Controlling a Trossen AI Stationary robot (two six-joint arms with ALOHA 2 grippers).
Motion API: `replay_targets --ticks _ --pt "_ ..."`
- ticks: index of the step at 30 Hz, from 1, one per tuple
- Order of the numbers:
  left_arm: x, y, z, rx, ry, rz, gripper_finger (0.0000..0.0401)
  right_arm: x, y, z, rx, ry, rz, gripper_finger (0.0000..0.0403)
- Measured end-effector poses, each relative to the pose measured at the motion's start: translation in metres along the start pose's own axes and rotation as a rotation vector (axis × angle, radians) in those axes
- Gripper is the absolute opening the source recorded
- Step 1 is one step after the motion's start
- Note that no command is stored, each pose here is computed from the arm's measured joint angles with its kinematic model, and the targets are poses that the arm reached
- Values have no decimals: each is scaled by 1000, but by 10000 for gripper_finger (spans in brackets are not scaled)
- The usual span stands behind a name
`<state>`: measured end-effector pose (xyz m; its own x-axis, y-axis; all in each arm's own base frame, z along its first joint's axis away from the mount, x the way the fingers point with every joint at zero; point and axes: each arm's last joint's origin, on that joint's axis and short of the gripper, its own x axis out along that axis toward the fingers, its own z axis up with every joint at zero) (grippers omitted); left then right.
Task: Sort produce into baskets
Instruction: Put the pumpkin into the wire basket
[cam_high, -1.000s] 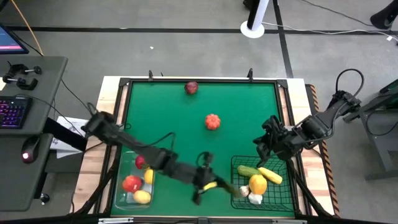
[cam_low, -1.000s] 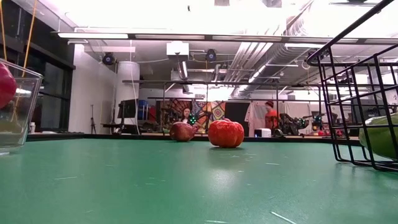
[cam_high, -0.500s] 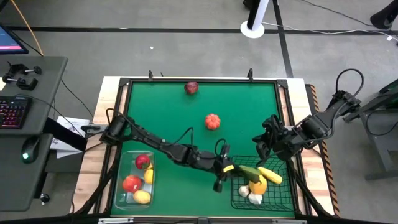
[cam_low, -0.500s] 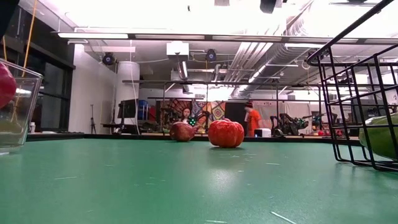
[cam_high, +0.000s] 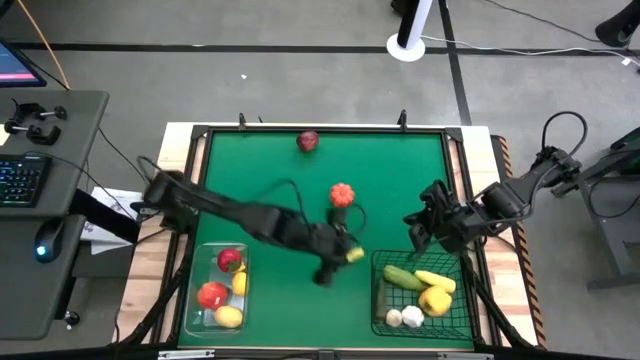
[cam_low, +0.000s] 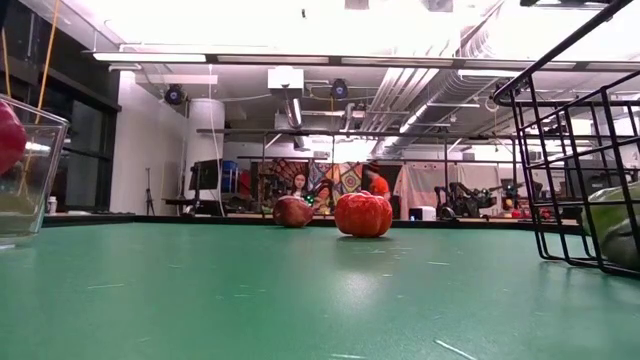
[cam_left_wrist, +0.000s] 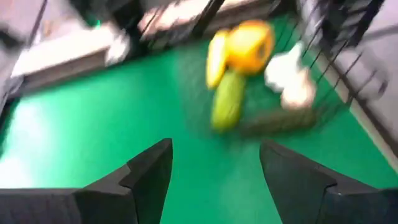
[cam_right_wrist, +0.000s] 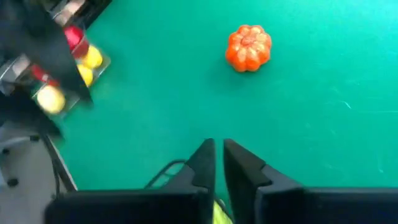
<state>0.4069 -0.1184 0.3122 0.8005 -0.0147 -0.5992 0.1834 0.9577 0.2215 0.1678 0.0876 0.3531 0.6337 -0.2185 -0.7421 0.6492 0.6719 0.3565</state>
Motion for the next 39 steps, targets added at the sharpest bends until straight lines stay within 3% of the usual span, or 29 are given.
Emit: replay_targets --ticks 4,10,16,20,26,33,39 --pt "-64 31 -19 -125 101 53 224 13 9 8 58 -33 9 96" --pt "-170 42 -60 -321 -89 166 221 65 41 30 40 -57 81 259" --pt "-235 45 -103 -548 -310 275 221 130 41 61 -22 27 90 386" --pt "-253 48 -120 -630 -368 326 221 168 23 83 -68 84 66 385" --pt "-257 50 -121 -634 -385 358 220 210 -9 104 -218 101 -71 377" --pt "-250 48 -119 -743 -388 340 220 250 -28 104 -396 156 -193 376" --pt "-241 46 -117 -821 -377 332 220 273 -38 101 -395 191 -244 376"
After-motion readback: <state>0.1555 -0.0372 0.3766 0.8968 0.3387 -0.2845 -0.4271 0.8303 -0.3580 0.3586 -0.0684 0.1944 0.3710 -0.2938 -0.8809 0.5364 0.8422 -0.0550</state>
